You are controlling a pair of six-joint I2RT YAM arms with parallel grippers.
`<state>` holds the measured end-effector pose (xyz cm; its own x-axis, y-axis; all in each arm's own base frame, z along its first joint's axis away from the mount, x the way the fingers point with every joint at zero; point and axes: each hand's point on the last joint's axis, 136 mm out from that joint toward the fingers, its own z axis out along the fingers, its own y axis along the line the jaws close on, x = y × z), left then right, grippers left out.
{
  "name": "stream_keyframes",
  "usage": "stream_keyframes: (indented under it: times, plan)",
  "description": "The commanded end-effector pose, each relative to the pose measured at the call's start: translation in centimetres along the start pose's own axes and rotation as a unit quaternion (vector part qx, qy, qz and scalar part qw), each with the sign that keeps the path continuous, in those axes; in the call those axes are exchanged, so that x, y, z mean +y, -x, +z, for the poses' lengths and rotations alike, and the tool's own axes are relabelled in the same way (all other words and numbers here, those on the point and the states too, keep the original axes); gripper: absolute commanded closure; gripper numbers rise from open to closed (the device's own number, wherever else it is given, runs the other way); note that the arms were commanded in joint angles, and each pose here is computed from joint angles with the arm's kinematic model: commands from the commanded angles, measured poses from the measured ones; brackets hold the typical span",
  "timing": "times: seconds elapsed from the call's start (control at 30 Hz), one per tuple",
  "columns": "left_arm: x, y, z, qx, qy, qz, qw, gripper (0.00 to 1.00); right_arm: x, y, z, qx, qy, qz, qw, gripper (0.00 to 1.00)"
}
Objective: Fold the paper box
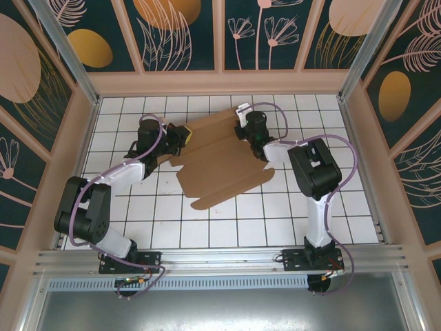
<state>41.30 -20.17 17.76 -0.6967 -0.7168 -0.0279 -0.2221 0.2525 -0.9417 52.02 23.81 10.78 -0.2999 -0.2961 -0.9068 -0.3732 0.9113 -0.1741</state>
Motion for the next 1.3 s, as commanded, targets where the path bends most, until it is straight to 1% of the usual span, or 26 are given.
stream_keyframes:
  times: [0.0, 0.03, 0.1, 0.17, 0.23, 0.27, 0.37, 0.53, 0.6, 0.67, 0.7, 0.73, 0.77, 0.87, 0.93, 1.0, 1.17, 1.27]
  plan:
    - [-0.8, 0.2, 0.3, -0.002, -0.005, 0.007, 1.000, 0.99, -1.7, -2.0, -1.1, 0.020, -0.044, 0.000, 0.999, 0.99]
    - [-1.0, 0.3, 0.2, -0.004, -0.006, 0.015, 1.000, 0.95, -1.9, -1.9, -1.4, 0.020, -0.042, 0.004, 0.999, 0.99]
    - [-1.5, 0.3, 0.0, -0.006, -0.007, 0.035, 0.999, 0.77, -2.5, -1.8, -2.1, 0.027, -0.038, 0.021, 0.999, 0.99]
    - [-2.7, 0.3, -0.5, -0.007, -0.019, 0.056, 0.998, 0.63, -3.2, -1.8, -2.8, 0.028, -0.042, 0.033, 0.998, 0.99]
    - [-4.1, -0.1, -1.1, -0.002, -0.034, 0.085, 0.996, 0.54, -3.6, -1.8, -3.7, 0.026, -0.052, 0.037, 0.998, 1.00]
    - [-4.9, -0.3, -1.6, 0.000, -0.039, 0.104, 0.994, 0.51, -3.8, -1.9, -4.2, 0.023, -0.056, 0.043, 0.997, 1.00]
    - [-6.2, -1.2, -3.0, 0.013, -0.042, 0.154, 0.987, 0.49, -4.4, -2.3, -5.3, 0.020, -0.072, 0.056, 0.996, 1.00]
    - [-5.4, -2.6, -6.1, 0.019, -0.005, 0.196, 0.980, 0.47, -5.4, -3.3, -6.6, 0.019, -0.110, 0.085, 0.990, 1.00]
    - [-5.7, -2.9, -7.3, 0.016, 0.006, 0.220, 0.975, 0.47, -5.6, -3.6, -7.1, 0.021, -0.116, 0.103, 0.988, 1.00]
    - [-6.6, -2.4, -8.8, -0.009, 0.020, 0.255, 0.967, 0.47, -5.5, -4.0, -7.7, 0.022, -0.115, 0.114, 0.987, 1.00]
    - [-6.2, -1.9, -9.3, -0.023, 0.039, 0.265, 0.963, 0.46, -5.6, -4.2, -8.0, 0.021, -0.116, 0.122, 0.985, 1.00]
    - [-7.2, -1.0, -9.9, -0.044, 0.048, 0.277, 0.959, 0.45, -5.5, -4.4, -8.3, 0.021, -0.115, 0.128, 0.985, 1.00]
    - [-7.2, -0.3, -10.0, -0.049, 0.059, 0.276, 0.958, 0.43, -5.3, -4.6, -8.5, 0.022, -0.112, 0.130, 0.985, 1.00]
    - [-6.9, 0.8, -8.7, -0.029, 0.062, 0.263, 0.962, 0.44, -4.8, -5.1, -9.2, 0.023, -0.111, 0.131, 0.985, 1.00]
    - [-6.8, 0.7, -7.2, -0.003, 0.054, 0.266, 0.963, 0.43, -4.6, -5.4, -9.4, 0.025, -0.112, 0.130, 0.985, 1.00]
    - [-6.3, 1.1, -5.8, 0.013, 0.062, 0.261, 0.963, 0.43, -4.4, -5.8, -9.6, 0.027, -0.114, 0.131, 0.984, 1.00]
    - [-4.0, 1.0, -2.9, 0.054, 0.069, 0.244, 0.966, 0.44, -4.1, -6.3, -10.0, 0.029, -0.111, 0.135, 0.984, 1.00]
    - [-2.6, 1.0, -1.9, 0.065, 0.076, 0.234, 0.967, 0.46, -3.7, -6.3, -9.9, 0.028, -0.104, 0.136, 0.985, 1.00]
